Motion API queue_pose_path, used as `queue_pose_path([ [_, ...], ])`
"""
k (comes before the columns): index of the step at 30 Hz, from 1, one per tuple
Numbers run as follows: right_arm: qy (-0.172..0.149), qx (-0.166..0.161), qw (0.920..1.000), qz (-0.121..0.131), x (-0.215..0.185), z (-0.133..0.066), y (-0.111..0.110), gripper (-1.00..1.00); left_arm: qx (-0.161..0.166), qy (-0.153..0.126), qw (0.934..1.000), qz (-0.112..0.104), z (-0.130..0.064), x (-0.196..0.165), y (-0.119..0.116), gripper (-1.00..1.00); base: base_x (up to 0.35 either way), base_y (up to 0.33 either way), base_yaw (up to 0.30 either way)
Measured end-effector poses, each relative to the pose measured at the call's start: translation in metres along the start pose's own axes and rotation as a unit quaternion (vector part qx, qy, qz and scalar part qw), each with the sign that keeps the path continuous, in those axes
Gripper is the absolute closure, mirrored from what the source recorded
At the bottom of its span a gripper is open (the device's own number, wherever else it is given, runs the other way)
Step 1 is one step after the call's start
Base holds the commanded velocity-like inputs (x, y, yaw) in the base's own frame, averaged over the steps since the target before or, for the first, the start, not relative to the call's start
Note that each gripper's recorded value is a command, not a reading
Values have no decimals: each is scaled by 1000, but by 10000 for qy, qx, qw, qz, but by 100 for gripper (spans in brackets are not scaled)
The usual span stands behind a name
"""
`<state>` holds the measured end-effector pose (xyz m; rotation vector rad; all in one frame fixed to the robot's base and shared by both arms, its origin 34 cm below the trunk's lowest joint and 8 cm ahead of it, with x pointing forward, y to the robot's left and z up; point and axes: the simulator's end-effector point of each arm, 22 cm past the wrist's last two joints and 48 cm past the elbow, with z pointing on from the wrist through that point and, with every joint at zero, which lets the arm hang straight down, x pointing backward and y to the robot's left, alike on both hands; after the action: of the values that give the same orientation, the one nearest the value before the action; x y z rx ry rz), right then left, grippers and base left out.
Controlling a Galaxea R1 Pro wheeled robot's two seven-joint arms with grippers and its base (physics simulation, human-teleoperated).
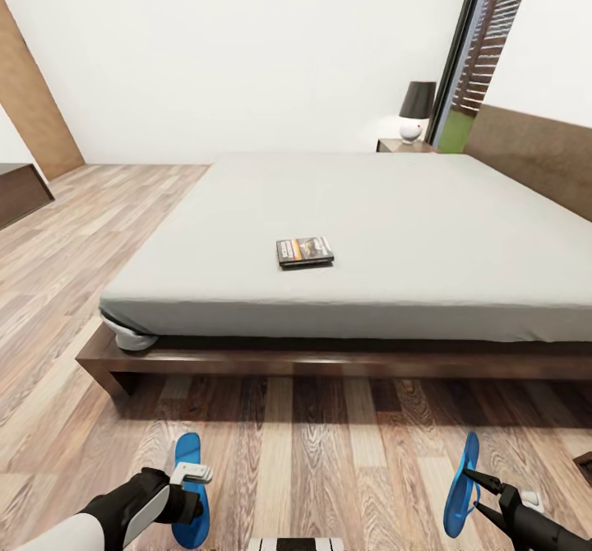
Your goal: In the bedroom, move the book from the bed onto either nightstand, and place the two sandals side by side next to the bed.
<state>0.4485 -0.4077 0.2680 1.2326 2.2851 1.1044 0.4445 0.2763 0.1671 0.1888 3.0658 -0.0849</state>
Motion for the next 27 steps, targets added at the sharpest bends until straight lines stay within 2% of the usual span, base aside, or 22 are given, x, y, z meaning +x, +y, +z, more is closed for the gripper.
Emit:
queue_pose_path([
  [3,20,45,10000,28,1,2,-5,100,-260,67,9996,-25,2,7,26,100,0,0,0],
  [4,27,61,10000,37,2,2,-7,100,-437,86,9990,-17,1,8,43,100,0,0,0],
  [11,78,179,9998,102,5,5,-19,100,-731,232,9970,-98,5,21,77,100,0,0,0],
  [27,177,436,9985,262,13,11,-47,100,-682,524,9962,-131,28,44,75,100,0,0,0],
])
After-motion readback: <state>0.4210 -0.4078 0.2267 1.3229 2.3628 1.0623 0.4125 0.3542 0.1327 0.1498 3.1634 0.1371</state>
